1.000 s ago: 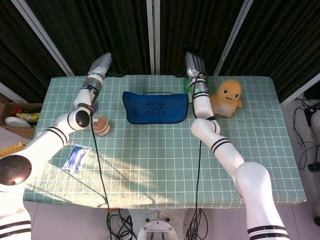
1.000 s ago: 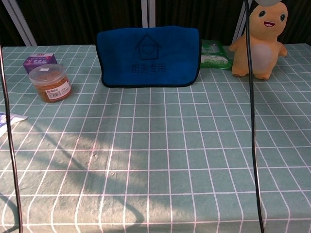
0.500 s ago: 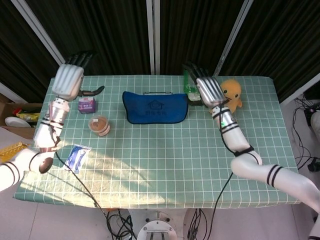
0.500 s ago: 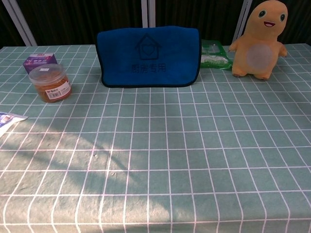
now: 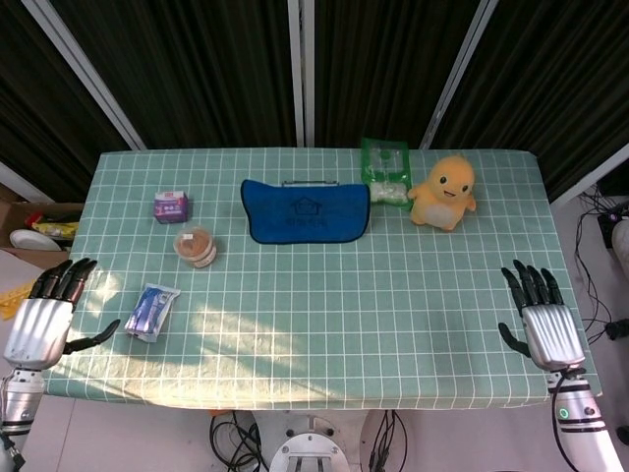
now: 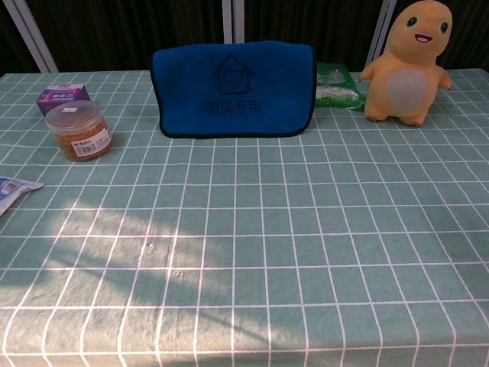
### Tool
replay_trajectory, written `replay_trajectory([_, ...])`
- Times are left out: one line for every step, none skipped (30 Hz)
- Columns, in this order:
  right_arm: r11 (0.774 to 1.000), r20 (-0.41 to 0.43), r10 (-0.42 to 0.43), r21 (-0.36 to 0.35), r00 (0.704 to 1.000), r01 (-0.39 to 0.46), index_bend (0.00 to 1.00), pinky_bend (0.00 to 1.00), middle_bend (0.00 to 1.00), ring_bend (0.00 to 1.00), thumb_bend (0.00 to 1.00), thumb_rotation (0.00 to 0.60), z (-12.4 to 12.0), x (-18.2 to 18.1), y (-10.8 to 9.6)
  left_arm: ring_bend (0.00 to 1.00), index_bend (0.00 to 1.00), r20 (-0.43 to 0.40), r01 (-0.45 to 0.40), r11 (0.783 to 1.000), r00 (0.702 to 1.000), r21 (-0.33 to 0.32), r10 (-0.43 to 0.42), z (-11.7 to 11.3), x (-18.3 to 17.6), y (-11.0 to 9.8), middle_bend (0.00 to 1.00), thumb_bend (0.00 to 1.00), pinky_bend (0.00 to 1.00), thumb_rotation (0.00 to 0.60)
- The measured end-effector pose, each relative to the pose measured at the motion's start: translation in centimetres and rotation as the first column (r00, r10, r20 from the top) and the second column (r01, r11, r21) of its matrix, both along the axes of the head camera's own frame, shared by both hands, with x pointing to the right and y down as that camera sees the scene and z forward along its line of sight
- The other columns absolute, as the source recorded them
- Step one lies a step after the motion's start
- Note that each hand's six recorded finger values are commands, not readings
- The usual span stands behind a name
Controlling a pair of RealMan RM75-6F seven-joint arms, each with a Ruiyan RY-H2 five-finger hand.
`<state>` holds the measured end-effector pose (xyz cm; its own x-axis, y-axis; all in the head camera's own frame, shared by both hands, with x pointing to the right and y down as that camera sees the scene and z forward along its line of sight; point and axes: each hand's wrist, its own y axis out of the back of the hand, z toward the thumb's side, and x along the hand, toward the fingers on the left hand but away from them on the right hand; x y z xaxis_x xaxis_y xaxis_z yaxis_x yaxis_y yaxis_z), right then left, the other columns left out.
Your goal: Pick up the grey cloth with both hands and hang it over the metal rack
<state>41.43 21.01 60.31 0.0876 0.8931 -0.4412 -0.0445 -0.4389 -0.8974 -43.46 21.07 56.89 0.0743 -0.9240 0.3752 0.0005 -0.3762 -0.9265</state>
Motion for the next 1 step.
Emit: replay_trajectory([1.0,-0.019,-0.002,-0.015,1.0,0.002,0.0,0.0,0.0,0.0,0.27,0.6,0.31,0.62,0.92,0.07,0.04,0.002,0.007,1.0,1.0,-0.006,-0.007,0.14,-0.44,0.64,0.08,0.18,0.15,0.167])
